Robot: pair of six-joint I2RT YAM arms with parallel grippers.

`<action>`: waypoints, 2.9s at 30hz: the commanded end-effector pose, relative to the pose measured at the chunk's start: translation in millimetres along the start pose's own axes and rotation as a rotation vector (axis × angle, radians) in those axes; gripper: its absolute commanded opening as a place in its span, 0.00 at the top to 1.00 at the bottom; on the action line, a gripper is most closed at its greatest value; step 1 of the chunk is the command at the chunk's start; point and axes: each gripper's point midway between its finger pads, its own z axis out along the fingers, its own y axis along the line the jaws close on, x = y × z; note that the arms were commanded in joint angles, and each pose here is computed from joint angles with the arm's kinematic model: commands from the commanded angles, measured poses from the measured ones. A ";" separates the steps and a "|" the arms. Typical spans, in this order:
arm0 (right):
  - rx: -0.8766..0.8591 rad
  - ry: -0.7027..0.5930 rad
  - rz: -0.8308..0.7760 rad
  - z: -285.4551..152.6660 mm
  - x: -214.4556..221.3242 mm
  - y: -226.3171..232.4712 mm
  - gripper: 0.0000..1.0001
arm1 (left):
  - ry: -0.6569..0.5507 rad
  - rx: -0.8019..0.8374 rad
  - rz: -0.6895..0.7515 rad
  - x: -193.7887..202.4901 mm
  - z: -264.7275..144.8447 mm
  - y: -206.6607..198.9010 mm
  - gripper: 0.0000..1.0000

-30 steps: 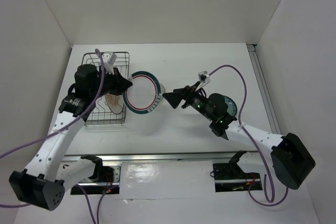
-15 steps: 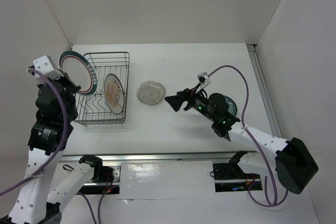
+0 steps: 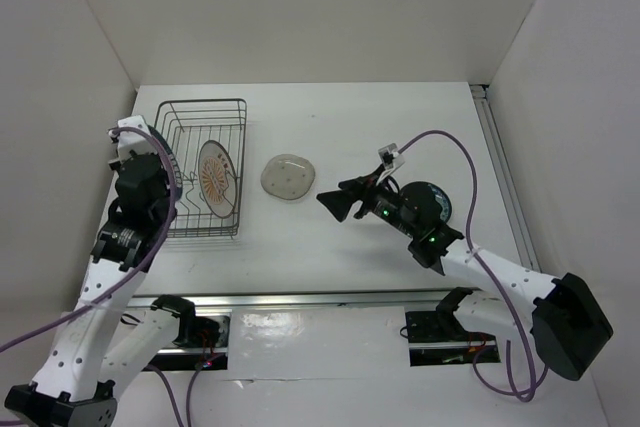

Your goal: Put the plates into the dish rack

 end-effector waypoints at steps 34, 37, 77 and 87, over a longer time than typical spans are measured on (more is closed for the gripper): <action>-0.012 -0.014 -0.058 -19.2 -12.8 8.7 0.00 | 0.012 0.305 0.115 49.8 25.4 -84.7 0.92; -0.012 -0.014 -0.058 -21.1 -11.3 8.2 0.00 | 0.023 0.304 0.098 52.3 26.3 -86.8 0.87; 0.470 0.204 0.279 101.7 103.3 -142.3 0.20 | -0.151 0.725 -0.300 -27.7 -75.3 -92.0 0.00; 0.559 0.184 0.375 126.1 127.9 -168.9 0.30 | -0.149 0.756 -0.296 -29.9 -78.6 -96.6 0.00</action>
